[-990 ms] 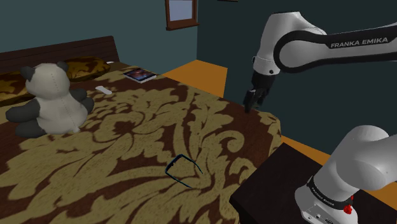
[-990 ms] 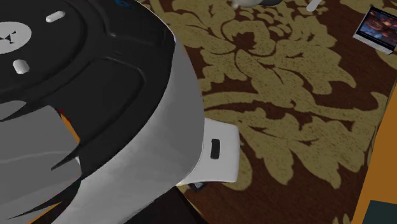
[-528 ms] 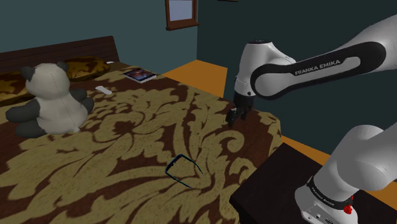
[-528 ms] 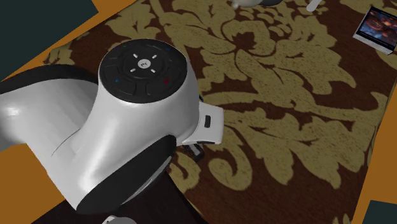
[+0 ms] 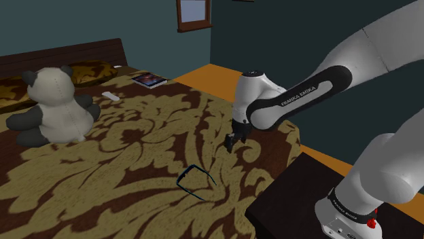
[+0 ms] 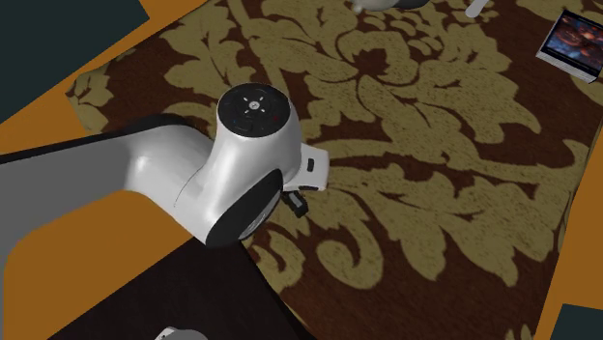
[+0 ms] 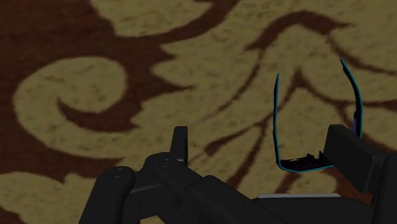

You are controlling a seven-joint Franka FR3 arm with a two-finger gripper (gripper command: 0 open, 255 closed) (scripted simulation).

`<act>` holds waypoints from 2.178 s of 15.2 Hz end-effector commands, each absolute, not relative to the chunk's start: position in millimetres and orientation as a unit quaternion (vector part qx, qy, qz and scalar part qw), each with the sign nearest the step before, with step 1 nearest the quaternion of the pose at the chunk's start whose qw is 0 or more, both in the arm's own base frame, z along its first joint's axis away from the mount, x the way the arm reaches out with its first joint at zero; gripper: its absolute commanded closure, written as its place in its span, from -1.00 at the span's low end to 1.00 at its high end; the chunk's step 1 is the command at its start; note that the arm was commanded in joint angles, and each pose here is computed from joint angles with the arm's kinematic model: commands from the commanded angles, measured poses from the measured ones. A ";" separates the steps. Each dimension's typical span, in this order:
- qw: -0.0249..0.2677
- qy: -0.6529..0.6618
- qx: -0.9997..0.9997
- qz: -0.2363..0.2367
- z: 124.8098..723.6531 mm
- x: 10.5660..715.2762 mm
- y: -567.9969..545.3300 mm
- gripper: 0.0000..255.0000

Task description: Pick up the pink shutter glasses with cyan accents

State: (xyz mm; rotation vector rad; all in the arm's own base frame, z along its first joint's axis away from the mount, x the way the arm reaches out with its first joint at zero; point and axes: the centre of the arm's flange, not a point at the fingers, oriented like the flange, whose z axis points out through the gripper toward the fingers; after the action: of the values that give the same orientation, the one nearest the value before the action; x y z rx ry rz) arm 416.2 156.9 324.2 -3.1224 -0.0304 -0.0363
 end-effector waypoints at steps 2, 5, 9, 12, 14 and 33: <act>0.011 -0.008 -1.000 -0.013 292.5 430.4 172.6 -1.00; 0.012 -0.007 -1.000 -0.013 259.9 443.5 190.6 -1.00; 0.013 -0.006 -1.000 -0.014 216.6 461.0 214.7 -1.00; 0.014 -0.005 -1.000 -0.014 184.2 474.3 232.8 -1.00; 0.014 -0.004 -1.000 -0.014 162.6 483.2 244.9 -1.00; 0.014 -0.004 -1.000 -0.014 121.2 484.0 245.6 1.00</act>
State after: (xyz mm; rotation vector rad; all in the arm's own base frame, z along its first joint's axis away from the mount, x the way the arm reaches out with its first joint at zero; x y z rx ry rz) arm 484.0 245.5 121.3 -3.1130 -0.0116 -0.0452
